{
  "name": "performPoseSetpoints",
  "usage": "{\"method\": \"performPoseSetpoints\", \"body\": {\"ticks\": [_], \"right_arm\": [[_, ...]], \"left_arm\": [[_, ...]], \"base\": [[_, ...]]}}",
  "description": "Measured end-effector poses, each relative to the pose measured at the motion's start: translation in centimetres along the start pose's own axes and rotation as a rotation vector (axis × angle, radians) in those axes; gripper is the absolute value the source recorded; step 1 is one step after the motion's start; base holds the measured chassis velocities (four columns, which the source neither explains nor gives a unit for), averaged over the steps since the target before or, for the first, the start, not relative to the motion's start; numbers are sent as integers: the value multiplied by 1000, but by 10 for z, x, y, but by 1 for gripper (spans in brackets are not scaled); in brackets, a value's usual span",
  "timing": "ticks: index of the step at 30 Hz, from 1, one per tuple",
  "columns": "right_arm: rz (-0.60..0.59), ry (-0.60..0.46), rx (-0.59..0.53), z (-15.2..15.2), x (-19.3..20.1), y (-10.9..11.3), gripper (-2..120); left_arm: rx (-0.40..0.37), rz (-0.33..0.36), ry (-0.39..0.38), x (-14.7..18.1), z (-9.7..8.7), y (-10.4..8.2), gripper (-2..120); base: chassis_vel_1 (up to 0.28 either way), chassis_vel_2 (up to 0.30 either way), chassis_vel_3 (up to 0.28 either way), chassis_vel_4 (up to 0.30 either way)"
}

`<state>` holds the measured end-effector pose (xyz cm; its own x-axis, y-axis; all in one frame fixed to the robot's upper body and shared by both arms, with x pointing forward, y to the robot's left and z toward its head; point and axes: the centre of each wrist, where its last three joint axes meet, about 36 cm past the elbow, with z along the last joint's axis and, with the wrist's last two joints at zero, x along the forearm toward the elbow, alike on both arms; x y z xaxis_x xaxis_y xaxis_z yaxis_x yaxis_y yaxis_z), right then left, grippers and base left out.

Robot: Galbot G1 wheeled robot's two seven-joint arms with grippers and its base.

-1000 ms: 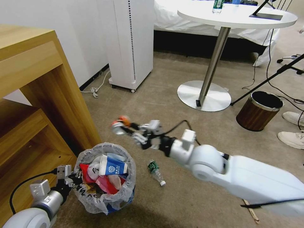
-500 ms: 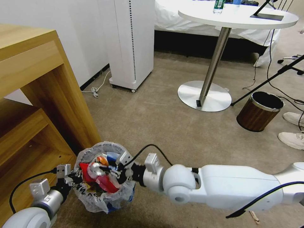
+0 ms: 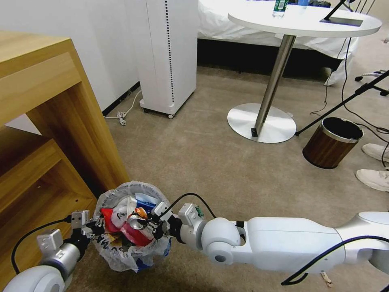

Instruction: Pick up the trash bin and place the garbage on the floor into it.

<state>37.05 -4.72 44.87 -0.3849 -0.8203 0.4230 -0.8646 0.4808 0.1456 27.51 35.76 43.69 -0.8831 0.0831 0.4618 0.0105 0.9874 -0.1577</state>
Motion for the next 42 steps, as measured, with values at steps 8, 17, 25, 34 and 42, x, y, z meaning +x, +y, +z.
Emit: {"method": "performPoseSetpoints", "body": {"ticks": [8,17,25,34,42], "right_arm": [[-3,-16,3,-2,3,0,59],[-18,-80,20,-12,12,2,90],[83,-232,-19,-40,39,-20,100],[400,-233,-163,-19,103,-76,100],[654,-56,-285,35,115,-116,100]], "left_arm": [[3,4,0,-2,1,-1,1],[2,3,4,-2,3,-2,1],[-8,-3,6,2,1,1,1],[-16,-2,2,4,-1,2,1],[-16,2,1,4,-1,1,1]], "base": [[0,0,0,0],[0,0,0,0],[0,0,0,0],[0,0,0,0],[0,0,0,0]]}}
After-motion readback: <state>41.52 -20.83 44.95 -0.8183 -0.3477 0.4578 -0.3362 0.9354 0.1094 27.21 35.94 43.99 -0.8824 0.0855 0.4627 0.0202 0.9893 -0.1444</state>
